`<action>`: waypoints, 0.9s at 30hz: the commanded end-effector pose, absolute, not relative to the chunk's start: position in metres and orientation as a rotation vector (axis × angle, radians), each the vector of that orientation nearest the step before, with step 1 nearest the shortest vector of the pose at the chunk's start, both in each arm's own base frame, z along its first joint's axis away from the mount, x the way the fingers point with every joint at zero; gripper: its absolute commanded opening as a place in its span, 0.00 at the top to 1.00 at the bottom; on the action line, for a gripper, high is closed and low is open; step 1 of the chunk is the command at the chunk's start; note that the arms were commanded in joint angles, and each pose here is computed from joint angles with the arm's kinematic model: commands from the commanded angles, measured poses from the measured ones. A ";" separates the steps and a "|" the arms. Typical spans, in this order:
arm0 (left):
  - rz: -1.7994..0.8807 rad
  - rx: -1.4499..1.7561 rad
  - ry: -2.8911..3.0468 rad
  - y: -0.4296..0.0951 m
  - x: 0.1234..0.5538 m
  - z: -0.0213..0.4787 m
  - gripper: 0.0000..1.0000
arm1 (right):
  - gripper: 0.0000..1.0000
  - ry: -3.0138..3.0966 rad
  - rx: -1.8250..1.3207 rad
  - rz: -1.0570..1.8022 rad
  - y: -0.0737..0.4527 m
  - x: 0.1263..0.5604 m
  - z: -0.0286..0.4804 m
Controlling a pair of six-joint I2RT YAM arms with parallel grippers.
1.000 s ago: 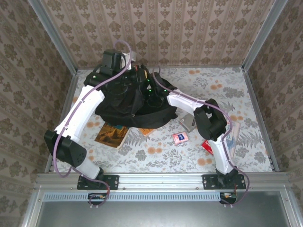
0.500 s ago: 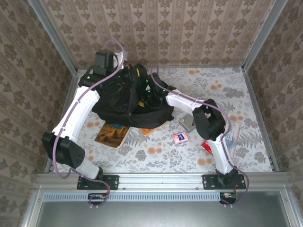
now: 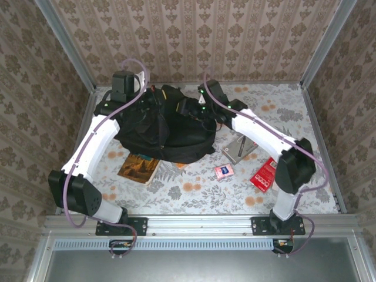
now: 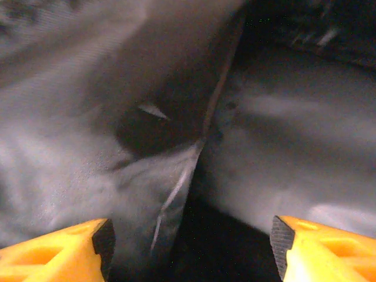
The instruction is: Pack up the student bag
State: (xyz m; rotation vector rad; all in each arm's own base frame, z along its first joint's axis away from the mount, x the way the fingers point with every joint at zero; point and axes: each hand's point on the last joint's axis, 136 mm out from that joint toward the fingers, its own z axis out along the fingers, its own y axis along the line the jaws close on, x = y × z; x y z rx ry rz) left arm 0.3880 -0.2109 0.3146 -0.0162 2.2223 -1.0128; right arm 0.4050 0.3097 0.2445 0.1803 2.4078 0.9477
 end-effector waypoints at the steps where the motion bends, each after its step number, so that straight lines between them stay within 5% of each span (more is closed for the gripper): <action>1: -1.032 -0.003 2.148 -0.210 0.384 0.333 1.00 | 0.26 2.462 0.106 0.576 0.244 0.371 0.238; 9: -1.043 -0.029 2.121 -0.207 0.378 0.328 1.00 | 0.22 2.595 0.261 0.085 0.112 0.283 0.180; 11: -1.048 -0.027 2.123 -0.207 0.377 0.327 1.00 | 0.15 2.639 0.415 0.034 0.080 0.260 0.161; 16: -1.057 -0.016 2.111 -0.208 0.376 0.333 1.00 | 0.13 2.637 0.835 0.090 0.027 0.223 0.117; 23: -1.040 -0.009 2.112 -0.205 0.374 0.334 1.00 | 0.12 2.766 0.767 0.567 0.085 0.231 0.074; 27: -1.044 -0.011 2.111 -0.206 0.375 0.335 1.00 | 0.09 2.887 0.746 0.449 0.106 0.225 0.058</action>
